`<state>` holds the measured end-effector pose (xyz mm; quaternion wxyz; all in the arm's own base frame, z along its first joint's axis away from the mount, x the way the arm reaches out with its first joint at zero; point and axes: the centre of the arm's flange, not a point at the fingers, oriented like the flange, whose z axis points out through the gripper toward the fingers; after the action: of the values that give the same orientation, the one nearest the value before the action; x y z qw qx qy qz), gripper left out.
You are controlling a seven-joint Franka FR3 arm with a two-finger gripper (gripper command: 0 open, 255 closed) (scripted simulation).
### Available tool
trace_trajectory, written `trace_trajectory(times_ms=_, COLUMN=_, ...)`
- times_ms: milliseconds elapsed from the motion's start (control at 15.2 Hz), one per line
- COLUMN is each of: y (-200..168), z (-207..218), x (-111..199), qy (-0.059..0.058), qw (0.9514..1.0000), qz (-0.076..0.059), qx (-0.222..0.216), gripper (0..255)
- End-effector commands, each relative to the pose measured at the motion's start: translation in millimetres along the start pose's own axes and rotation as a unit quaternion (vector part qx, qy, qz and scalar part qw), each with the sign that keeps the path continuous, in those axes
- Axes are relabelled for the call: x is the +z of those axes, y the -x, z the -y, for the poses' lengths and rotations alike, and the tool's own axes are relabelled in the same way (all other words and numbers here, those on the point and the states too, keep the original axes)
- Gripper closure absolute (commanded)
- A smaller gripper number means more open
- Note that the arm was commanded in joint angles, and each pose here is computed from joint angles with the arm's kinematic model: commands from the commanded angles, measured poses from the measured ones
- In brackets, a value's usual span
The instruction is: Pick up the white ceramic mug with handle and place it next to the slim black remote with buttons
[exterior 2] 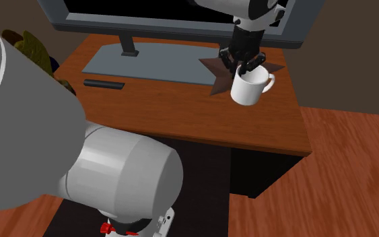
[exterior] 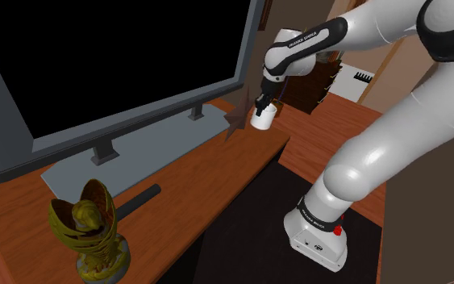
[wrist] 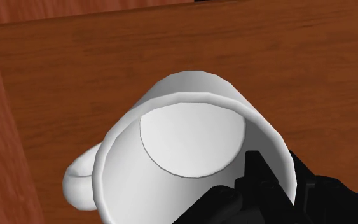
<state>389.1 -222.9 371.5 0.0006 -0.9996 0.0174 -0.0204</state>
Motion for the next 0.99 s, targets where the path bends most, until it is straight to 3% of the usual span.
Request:
trace_trajectory(times_ms=0, y=0, z=1, x=-12, qy=0.0, qw=1.0, qz=0.0, qx=0.0, gripper=255)
trace_trajectory(times_ms=462, y=-1, z=1, x=-47, qy=0.0, qw=1.0, qz=0.0, qx=0.0, gripper=255)
trace_trajectory(times_ms=924, y=7, z=93, x=-48, qy=0.0, qw=1.0, qz=0.0, qx=0.0, gripper=255)
